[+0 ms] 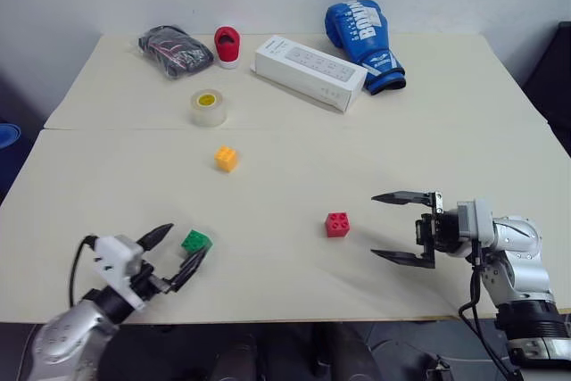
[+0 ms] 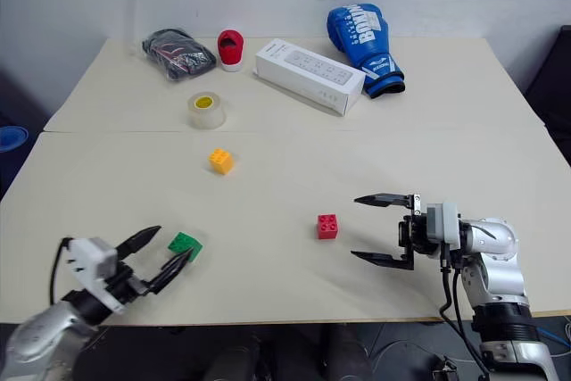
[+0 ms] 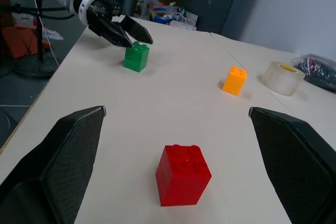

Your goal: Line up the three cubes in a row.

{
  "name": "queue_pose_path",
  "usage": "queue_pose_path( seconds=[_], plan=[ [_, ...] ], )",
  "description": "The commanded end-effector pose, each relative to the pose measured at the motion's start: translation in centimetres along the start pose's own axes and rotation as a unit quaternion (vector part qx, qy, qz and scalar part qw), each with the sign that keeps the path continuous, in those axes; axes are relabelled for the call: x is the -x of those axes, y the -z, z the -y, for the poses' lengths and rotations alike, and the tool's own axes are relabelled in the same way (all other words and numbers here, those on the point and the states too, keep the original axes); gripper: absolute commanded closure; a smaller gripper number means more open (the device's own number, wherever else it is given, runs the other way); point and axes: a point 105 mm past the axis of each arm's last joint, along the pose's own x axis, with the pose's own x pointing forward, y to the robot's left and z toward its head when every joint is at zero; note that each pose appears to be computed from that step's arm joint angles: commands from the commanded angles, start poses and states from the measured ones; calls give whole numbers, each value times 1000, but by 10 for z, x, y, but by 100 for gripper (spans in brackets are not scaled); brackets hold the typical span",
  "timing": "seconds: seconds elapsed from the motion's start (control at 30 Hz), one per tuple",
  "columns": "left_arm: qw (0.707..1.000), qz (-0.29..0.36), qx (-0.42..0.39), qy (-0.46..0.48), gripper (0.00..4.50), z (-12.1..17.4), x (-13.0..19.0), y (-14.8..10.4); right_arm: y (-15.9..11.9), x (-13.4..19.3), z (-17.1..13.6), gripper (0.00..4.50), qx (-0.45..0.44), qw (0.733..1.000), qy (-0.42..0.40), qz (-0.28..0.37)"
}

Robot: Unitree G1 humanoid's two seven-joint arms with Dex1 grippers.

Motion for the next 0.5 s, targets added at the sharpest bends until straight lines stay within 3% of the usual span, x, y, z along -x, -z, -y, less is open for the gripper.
queue_pose_path(
  seconds=[0.03, 0.13, 0.33, 0.4, 0.5],
  plan=[
    [1000, 2, 2, -17, 0, 2, -8, 3, -7, -4, 2, 2, 14, 1000, -14, 10],
    [1000, -11, 8, -2, 58, 10, -11, 10, -7, -6, 2, 0, 15, 1000, -18, 10],
    [1000, -21, -2, -2, 239, 9, -9, 13, -8, -7, 3, 0, 18, 1000, -18, 10],
    [999, -8, -4, 46, 300, 10, -13, 1, -9, -6, 4, 0, 21, 1000, -13, 7],
    [986, 2, 12, 168, 299, 22, -21, -22, -12, -2, 7, 0, 25, 1000, -3, -4]
  ],
)
